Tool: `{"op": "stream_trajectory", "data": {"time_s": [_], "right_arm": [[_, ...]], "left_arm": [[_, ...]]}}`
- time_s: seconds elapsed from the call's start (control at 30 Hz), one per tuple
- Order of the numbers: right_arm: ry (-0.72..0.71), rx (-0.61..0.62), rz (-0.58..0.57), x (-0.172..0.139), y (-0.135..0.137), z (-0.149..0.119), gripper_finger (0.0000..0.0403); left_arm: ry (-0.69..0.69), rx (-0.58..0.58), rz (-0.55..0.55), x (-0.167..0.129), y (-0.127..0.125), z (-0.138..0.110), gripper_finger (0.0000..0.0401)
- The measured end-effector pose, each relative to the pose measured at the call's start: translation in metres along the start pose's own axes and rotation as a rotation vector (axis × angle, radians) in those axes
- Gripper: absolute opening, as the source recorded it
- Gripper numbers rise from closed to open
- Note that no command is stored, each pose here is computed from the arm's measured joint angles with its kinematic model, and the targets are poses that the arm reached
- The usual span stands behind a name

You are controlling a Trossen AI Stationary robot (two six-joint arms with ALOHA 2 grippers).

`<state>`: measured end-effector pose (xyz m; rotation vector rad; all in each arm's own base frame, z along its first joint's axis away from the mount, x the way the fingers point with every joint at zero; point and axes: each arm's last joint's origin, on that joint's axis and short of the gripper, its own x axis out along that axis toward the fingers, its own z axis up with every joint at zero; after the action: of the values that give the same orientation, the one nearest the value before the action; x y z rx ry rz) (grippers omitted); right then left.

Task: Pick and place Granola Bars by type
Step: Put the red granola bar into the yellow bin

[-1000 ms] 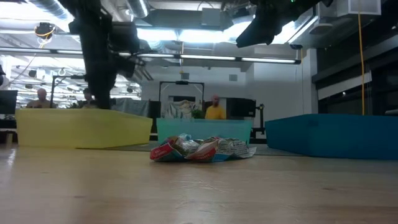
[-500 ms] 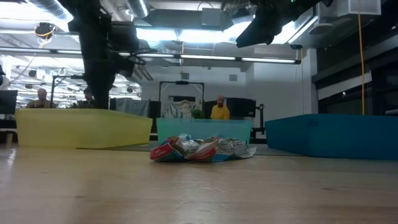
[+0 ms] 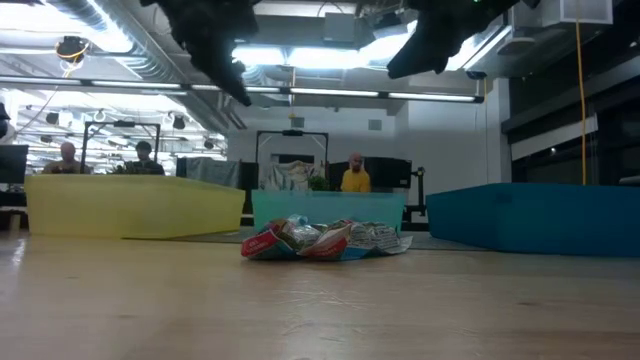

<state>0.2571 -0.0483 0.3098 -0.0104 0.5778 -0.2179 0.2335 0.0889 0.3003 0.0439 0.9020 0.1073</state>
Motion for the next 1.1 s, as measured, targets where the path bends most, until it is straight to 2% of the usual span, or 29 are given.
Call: {"op": "stream_trajectory", "data": {"time_s": [0.17, 0.33, 0.5, 0.7, 0.93, 1.1], "right_arm": [[-0.033, -0.013, -0.002, -0.015, -0.001, 0.001, 0.0143], [-0.094, -0.011, -0.012, -0.03, -0.003, -0.004, 0.0143], [-0.106, 0.027, -0.011, -0.039, -0.003, -0.014, 0.0143], [-0.088, 0.087, -0.007, -0.04, -0.002, -0.028, 0.0143], [-0.102, 0.105, -0.005, -0.041, -0.002, -0.031, 0.0143], [-0.129, 0.104, 0.004, -0.041, -0.002, -0.028, 0.0143]], "left_arm": [[0.031, 0.161, -0.016, 0.019, -0.009, 0.01, 0.0176], [0.132, 0.36, -0.048, 0.057, -0.022, 0.023, 0.018], [0.21, 0.568, -0.02, 0.092, -0.033, 0.041, 0.0191], [0.272, 0.752, -0.122, 0.134, -0.041, 0.039, 0.0209], [0.368, 0.851, -0.2, 0.172, -0.048, 0.023, 0.0224], [0.371, 0.894, -0.164, 0.19, -0.054, 0.021, 0.0226]]}}
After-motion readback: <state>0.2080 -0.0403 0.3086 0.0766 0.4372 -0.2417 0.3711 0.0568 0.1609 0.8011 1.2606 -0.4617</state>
